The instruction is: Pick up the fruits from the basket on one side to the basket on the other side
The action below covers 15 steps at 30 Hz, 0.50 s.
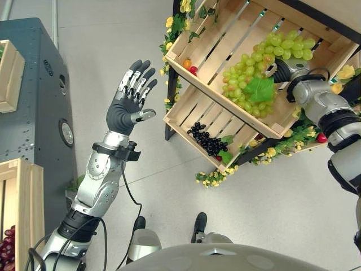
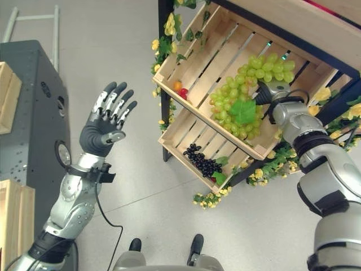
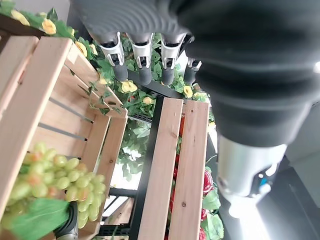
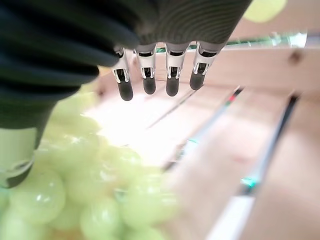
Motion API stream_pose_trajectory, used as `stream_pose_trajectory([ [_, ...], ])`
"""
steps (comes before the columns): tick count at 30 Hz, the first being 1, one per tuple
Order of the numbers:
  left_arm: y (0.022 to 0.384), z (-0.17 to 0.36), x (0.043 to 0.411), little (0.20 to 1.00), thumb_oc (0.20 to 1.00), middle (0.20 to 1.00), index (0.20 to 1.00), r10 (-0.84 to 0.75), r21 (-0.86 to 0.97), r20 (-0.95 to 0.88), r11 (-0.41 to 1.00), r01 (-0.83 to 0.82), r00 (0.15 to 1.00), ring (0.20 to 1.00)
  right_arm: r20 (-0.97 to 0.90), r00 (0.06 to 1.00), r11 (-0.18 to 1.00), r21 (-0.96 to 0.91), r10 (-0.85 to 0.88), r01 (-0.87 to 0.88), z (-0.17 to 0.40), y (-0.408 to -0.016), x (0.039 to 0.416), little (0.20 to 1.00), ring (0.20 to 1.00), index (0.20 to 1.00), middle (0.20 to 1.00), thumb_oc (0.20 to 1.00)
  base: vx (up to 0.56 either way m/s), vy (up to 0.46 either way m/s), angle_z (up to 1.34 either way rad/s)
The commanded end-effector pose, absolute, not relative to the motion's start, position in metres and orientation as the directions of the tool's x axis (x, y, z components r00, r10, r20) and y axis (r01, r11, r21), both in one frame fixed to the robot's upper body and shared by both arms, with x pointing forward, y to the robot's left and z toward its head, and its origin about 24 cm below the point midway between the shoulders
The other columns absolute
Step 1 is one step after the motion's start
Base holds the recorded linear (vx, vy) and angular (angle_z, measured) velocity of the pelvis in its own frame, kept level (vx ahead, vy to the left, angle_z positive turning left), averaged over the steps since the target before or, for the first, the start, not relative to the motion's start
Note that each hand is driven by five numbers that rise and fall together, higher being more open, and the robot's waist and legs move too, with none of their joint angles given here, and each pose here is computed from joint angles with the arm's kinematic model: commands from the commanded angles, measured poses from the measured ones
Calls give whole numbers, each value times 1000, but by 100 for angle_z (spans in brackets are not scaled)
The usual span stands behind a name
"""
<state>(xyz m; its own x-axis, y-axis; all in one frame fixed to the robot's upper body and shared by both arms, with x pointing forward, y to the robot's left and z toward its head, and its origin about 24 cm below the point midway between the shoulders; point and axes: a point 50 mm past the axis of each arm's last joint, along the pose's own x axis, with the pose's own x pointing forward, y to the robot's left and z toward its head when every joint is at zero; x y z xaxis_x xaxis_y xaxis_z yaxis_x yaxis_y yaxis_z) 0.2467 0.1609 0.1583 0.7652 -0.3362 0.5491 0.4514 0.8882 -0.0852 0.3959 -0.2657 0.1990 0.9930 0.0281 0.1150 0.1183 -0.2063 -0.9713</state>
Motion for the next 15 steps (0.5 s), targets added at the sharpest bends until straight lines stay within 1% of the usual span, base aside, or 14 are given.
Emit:
stream_pose_trajectory([
  [1, 155, 190, 236, 1000, 1000, 1000, 1000, -403, 58, 658, 869, 491, 636, 1000, 156, 987, -446, -887, -45, 120, 235, -296, 389, 1000, 1000, 1000, 1000, 1000, 0, 0, 0],
  [7, 156, 190, 237, 1000, 1000, 1000, 1000, -407, 73, 658, 872, 485, 633, 1000, 118, 993, -584, -807, -20, 84, 234, -297, 388, 1000, 1000, 1000, 1000, 1000, 0, 0, 0],
  [13, 156, 190, 237, 1000, 1000, 1000, 1000, -409, 84, 657, 874, 478, 633, 1000, 86, 996, -664, -743, 40, 90, 237, -285, 390, 1000, 1000, 1000, 1000, 1000, 6, 8, -7],
  [15, 156, 190, 237, 1000, 1000, 1000, 1000, -409, 85, 658, 874, 478, 632, 1000, 80, 995, -673, -734, 51, 94, 236, -282, 390, 1000, 1000, 1000, 1000, 1000, 6, 10, -4],
])
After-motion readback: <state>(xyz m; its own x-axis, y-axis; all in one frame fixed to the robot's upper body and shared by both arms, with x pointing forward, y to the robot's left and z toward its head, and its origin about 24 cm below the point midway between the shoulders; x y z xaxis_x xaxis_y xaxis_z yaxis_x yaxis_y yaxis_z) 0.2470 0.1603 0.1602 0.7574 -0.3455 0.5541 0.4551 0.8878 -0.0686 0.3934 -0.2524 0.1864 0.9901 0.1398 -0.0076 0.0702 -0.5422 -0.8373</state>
